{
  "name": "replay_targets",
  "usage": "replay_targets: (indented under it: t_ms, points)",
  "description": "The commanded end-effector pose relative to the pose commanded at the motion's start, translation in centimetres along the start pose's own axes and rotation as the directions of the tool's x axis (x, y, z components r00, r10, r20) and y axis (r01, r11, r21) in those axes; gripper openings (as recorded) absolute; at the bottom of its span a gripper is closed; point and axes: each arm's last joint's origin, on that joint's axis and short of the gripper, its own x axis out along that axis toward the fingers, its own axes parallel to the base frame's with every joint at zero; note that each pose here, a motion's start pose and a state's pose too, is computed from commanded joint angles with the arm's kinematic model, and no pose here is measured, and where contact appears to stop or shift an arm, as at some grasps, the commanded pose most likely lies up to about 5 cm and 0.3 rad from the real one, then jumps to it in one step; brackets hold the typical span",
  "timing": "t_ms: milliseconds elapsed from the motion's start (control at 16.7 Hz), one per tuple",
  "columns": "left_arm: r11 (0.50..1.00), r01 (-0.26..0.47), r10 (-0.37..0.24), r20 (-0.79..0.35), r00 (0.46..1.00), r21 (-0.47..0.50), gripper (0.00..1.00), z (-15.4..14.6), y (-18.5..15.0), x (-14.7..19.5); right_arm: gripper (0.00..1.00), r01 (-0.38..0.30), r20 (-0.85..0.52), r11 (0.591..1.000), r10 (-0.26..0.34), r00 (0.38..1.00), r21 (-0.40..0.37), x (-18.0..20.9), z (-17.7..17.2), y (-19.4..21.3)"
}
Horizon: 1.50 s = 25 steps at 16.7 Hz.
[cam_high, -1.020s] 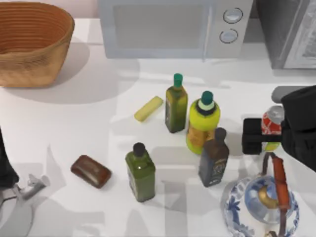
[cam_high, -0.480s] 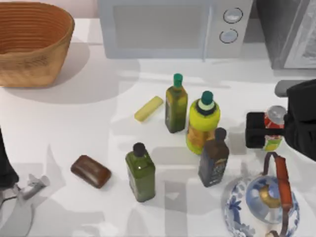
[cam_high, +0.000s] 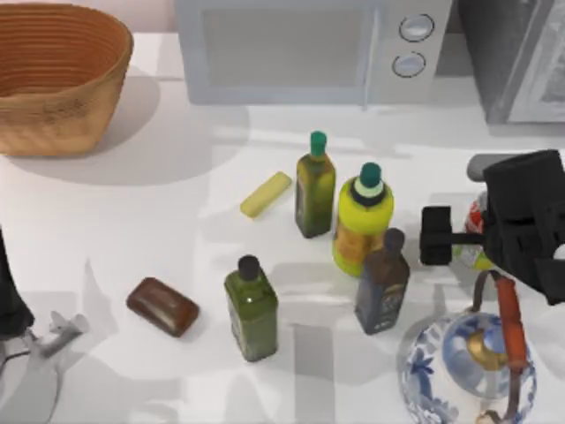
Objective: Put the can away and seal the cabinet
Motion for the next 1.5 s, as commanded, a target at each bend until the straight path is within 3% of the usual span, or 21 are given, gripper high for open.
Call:
replay_targets:
  t_ms: [240,1020,1500]
  points:
    - [1.0,0.0,0.0,0.0,1.0,0.0,1.0,0.0,0.0,0.0,1.0,-0.001,0.0,1.0,0.001,1.0,-0.001,0.05,-0.03,0.05]
    - [1.0,0.0,0.0,0.0,1.0,0.0,1.0,0.0,0.0,0.0,0.02,-0.001,0.0,1.0,0.001,1.0,-0.001,0.05,-0.03,0.05]
    - [1.0,0.0,0.0,0.0,1.0,0.0,1.0,0.0,0.0,0.0,0.0,-0.001,0.0,1.0,0.001,1.0,-0.001,0.05,-0.03,0.05]
